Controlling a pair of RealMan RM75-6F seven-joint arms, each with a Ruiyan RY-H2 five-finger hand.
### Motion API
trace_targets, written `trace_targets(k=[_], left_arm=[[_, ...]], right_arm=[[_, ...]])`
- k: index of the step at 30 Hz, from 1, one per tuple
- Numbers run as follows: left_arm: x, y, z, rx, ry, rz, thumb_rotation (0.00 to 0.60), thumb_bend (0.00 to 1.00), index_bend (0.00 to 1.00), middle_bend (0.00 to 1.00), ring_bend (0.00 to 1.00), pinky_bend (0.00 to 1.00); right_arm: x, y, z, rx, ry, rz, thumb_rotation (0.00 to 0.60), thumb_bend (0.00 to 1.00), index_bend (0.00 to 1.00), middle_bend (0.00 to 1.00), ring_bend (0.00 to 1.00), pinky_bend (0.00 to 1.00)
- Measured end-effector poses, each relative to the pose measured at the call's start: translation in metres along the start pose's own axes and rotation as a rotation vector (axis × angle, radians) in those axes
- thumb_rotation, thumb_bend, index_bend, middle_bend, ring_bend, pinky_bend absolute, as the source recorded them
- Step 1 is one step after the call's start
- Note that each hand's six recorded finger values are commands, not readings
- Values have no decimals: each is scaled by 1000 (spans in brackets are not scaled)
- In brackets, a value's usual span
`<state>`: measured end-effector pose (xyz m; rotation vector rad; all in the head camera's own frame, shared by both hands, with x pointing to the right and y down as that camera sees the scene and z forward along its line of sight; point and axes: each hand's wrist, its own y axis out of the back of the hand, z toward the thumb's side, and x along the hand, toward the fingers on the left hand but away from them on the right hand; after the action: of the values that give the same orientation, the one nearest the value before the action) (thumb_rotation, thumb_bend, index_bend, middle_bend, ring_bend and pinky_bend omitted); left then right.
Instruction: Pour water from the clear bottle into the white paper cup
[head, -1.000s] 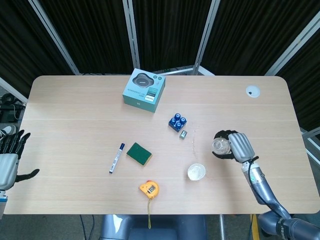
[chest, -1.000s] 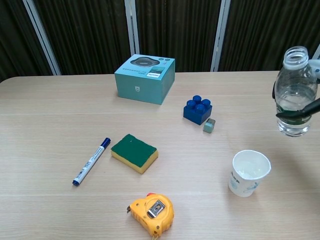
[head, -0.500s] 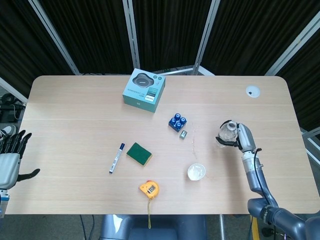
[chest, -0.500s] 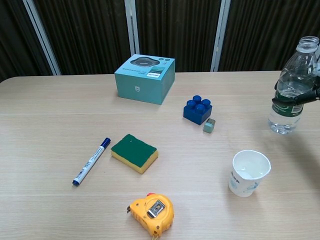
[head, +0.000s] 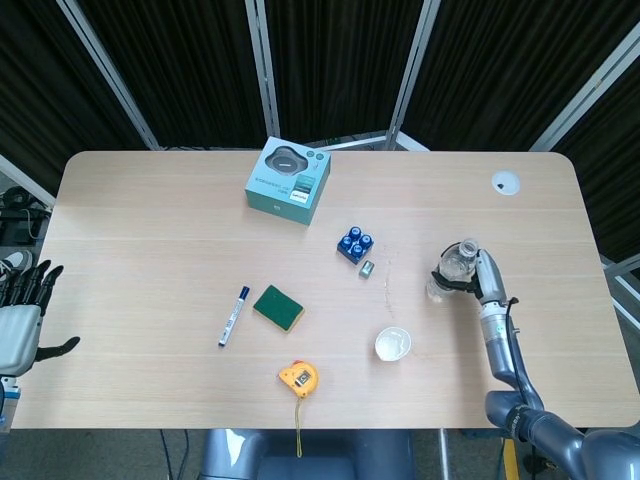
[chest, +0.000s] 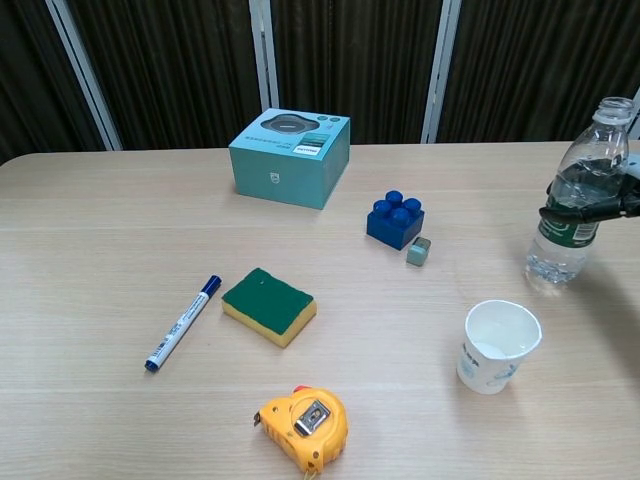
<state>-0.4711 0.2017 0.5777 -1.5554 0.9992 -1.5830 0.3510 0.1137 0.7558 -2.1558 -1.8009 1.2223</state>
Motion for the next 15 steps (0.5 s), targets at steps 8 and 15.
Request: trace_targets(k=[8,15], left_arm=[[-1,-1,1,1,0,-3,600,0,0,0,0,0],[-1,-1,1,2,-1,-3,600,0,0,0,0,0]], right_arm=[[3,0,-7,-21,8,27,600,270,298,475,366,423],[6,2,-13,-14,12,41,600,38,257,388,300,264]])
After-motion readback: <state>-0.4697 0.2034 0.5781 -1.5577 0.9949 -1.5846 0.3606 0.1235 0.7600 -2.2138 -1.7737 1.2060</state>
